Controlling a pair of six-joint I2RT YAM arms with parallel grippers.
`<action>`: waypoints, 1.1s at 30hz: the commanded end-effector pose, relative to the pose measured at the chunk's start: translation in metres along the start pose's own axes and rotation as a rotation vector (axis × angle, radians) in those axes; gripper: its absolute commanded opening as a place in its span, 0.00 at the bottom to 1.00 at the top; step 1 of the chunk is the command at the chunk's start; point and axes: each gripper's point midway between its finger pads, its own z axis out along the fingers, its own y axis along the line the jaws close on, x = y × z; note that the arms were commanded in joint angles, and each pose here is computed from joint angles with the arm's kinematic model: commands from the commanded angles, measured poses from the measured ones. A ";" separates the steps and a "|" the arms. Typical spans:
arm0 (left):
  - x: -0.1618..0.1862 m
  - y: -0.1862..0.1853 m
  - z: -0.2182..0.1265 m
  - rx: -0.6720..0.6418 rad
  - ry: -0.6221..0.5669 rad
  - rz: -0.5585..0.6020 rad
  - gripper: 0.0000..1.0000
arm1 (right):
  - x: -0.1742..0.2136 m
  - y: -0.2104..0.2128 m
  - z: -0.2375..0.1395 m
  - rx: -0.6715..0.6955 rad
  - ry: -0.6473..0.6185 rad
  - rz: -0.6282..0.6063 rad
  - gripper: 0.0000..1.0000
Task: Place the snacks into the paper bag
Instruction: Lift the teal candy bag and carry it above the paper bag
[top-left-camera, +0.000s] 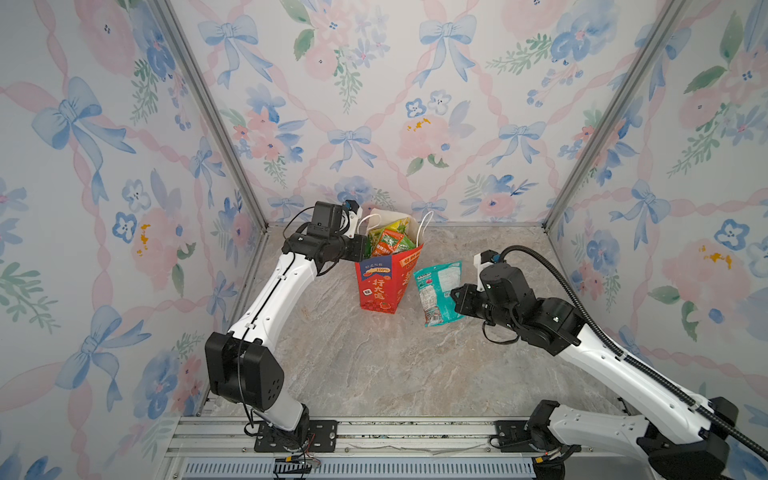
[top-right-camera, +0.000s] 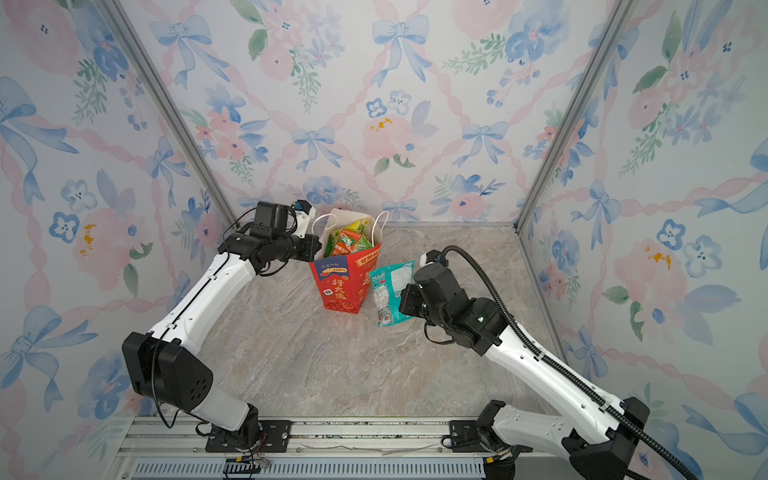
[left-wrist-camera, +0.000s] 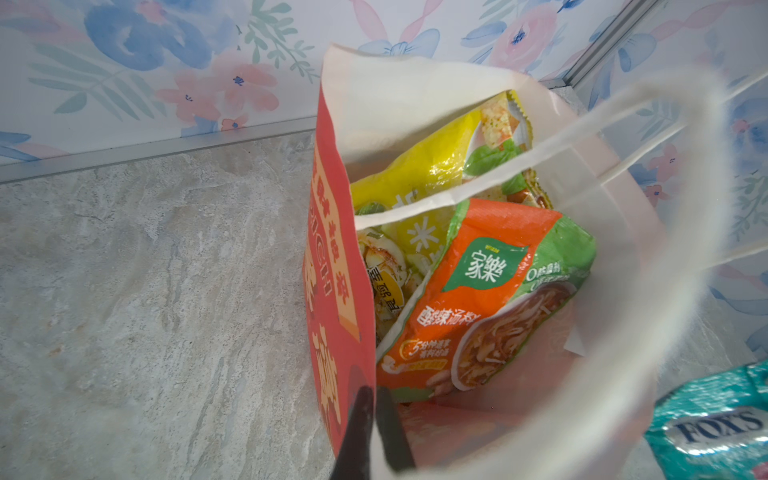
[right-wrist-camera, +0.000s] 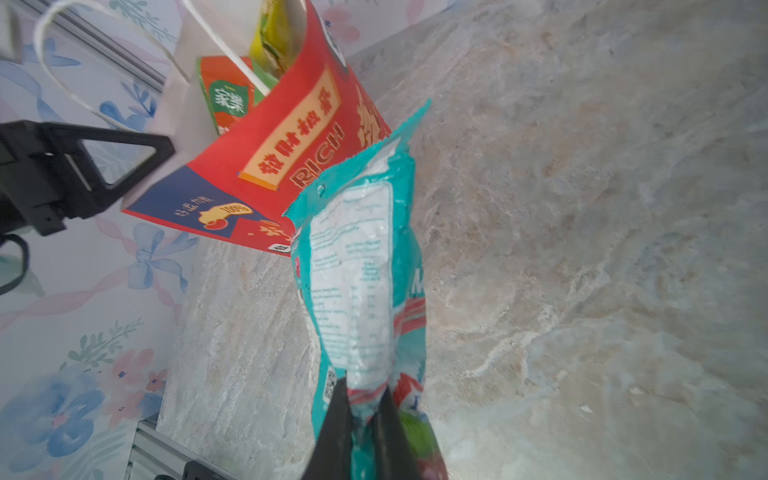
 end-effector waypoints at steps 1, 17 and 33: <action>0.001 -0.004 -0.010 0.007 -0.004 0.006 0.00 | -0.026 0.046 -0.018 -0.126 -0.056 -0.084 0.00; 0.001 -0.005 -0.009 0.016 -0.002 0.002 0.00 | -0.132 0.125 0.022 -0.169 -0.285 -0.203 0.00; 0.003 -0.006 -0.006 0.023 0.006 0.001 0.00 | -0.183 0.110 0.080 -0.062 -0.343 -0.186 0.00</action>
